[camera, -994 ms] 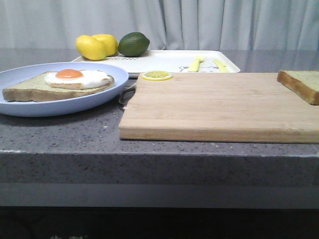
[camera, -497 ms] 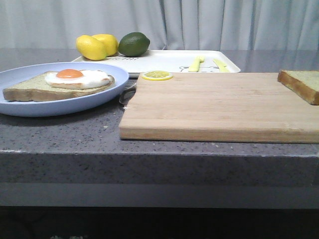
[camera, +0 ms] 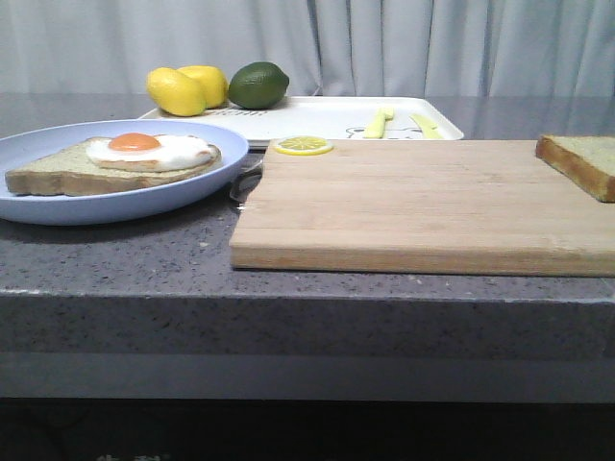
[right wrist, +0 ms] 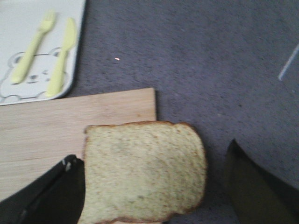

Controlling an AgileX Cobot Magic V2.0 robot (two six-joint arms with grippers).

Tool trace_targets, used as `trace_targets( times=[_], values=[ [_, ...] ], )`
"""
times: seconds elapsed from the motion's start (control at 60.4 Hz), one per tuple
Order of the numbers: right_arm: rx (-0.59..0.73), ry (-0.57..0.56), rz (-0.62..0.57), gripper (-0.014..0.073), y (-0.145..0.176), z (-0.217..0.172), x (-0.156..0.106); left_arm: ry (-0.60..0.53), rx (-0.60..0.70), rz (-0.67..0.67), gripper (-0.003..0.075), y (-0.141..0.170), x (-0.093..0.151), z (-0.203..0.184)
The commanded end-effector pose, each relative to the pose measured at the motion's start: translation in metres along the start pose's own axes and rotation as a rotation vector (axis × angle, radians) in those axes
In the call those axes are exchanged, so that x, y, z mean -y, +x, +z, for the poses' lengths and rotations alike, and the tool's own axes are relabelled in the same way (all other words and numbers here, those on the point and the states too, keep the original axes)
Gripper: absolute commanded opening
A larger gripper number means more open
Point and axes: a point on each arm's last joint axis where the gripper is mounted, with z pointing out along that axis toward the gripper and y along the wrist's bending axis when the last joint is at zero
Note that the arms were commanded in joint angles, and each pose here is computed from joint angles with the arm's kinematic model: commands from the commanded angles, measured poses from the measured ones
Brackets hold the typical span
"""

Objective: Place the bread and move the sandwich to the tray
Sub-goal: 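Grasp the bread slice edge with the right gripper and lift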

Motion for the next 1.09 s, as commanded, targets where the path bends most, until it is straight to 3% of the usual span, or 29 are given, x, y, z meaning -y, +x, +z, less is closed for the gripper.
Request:
trace_targets(
  times=[0.0, 0.133, 0.331, 0.398, 0.828, 0.944, 1.077],
  values=[
    [0.011, 0.052, 0.074, 0.0610, -0.016, 0.010, 0.020, 0.002, 0.115, -0.006, 0.0510, -0.020, 0.000, -0.001],
    [-0.099, 0.059, 0.149, 0.0610, -0.013, 0.041, 0.042, 0.002, 0.115, -0.006, 0.0510, -0.020, 0.000, -0.001],
    [-0.192, -0.166, 0.226, 0.0610, -0.008, 0.075, 0.051, 0.002, 0.115, -0.006, 0.0511, -0.020, 0.000, -0.001],
    [-0.204, -0.194, 0.239, 0.0610, -0.007, 0.085, 0.056, 0.002, 0.115, -0.006, 0.0511, -0.020, 0.000, -0.001],
    [-0.333, -0.232, 0.271, 0.0603, 0.009, 0.120, 0.064, 0.002, 0.115, -0.006, 0.0511, -0.020, 0.000, -0.001],
    [-0.337, -0.264, 0.293, 0.0427, 0.008, 0.120, 0.062, 0.002, 0.115, -0.006, 0.0511, -0.020, 0.000, -0.001],
    [-0.328, -0.280, 0.298, 0.0056, 0.006, 0.115, 0.059, 0.002, 0.115, -0.006, 0.0511, -0.020, 0.000, -0.001]
  ],
)
